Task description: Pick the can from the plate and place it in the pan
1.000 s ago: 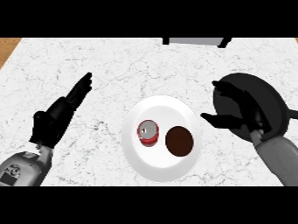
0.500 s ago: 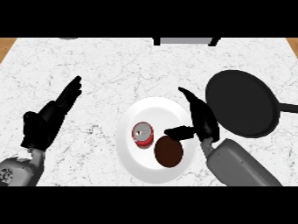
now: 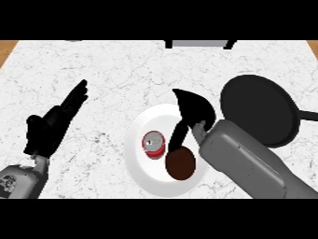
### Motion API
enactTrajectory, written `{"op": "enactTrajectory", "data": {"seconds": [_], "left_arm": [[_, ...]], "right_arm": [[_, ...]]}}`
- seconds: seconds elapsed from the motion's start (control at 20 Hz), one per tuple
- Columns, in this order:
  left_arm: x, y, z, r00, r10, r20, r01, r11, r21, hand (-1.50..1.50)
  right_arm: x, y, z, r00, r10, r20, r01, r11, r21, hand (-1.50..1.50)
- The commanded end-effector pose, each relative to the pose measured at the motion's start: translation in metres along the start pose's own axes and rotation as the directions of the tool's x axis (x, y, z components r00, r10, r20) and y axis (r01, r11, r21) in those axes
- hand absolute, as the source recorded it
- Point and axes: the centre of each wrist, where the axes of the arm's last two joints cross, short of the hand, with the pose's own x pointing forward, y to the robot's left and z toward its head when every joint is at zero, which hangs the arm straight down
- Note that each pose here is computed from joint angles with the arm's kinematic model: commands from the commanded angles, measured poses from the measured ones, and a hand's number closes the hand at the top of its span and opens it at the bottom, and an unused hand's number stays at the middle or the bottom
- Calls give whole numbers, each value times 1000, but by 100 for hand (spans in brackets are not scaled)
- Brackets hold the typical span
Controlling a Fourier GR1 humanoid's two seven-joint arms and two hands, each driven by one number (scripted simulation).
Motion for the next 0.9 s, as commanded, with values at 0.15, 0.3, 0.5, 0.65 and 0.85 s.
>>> {"op": "enactTrajectory", "data": {"seconds": [0.15, 0.3, 0.5, 0.65, 0.85], "left_arm": [[1, 9, -2, 1000, 0, -1, 0, 1000, 0, 0], [5, 1, -5, 1000, -6, 12, 7, 1000, -16, 0], [-8, -12, -2, 1000, -15, 13, 15, 1000, -7, 0], [10, -5, -4, 1000, -1, -1, 1, 1000, -4, 0], [-5, -7, 5, 1000, 3, -4, -3, 1000, -6, 0]], "right_arm": [[64, -5, 6, 971, 220, -94, -182, 934, 306, -150], [81, -6, -2, 965, 229, -130, -164, 909, 382, -150], [90, 8, -5, 951, 272, -146, -201, 904, 377, -150], [99, 1, -2, 935, 316, -160, -240, 898, 368, -150], [100, 5, -6, 922, 339, -188, -256, 897, 361, -150]]}}
